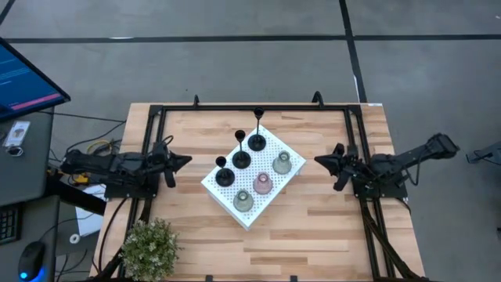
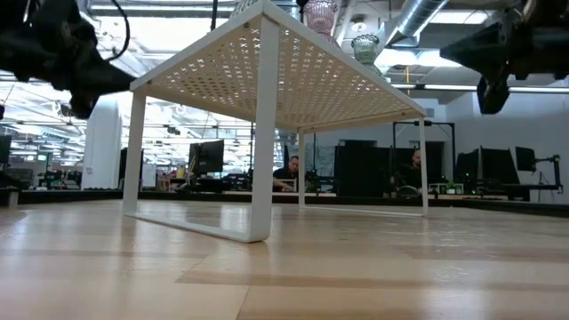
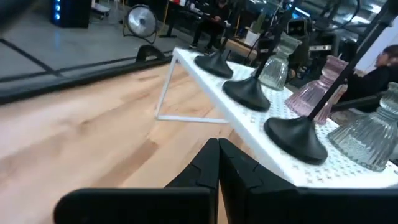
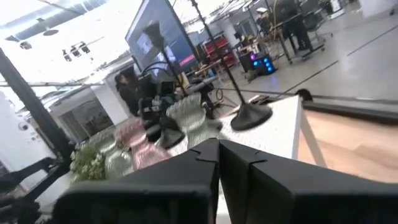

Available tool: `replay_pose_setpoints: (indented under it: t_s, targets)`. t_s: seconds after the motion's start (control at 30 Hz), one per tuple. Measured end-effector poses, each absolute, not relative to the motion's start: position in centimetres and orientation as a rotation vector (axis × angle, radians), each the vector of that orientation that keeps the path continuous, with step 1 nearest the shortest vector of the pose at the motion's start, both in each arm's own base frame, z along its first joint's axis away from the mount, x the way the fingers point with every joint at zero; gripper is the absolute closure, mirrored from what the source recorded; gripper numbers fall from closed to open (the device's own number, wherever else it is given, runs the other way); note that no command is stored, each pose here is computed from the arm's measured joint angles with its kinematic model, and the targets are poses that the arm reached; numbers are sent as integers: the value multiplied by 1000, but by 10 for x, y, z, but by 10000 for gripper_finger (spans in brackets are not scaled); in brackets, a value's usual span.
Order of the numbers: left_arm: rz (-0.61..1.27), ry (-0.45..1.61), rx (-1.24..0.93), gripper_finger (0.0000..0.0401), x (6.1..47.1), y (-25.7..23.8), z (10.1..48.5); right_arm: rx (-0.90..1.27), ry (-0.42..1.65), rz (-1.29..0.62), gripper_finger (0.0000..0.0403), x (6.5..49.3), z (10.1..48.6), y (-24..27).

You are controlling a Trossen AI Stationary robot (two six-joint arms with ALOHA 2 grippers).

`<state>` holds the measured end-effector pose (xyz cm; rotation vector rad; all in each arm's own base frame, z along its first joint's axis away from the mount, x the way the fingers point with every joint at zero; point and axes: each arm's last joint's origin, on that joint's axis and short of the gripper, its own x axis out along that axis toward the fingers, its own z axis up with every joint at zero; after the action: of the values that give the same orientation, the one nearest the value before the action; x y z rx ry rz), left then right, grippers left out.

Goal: Pick & Place candle stick holders
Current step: Return to Home Position

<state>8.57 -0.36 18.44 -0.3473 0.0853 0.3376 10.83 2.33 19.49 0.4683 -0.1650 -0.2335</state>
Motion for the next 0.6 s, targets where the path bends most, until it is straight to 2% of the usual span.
replay_pose_setpoints:
  t_s: [0.17,0.6]
  targets:
    - [340,105,-377,397,88,-4,170,492,-108,-216,402,108,174,26]
    - [338,102,-401,388,88,-4,170,480,-32,-241,401,108,165,26]
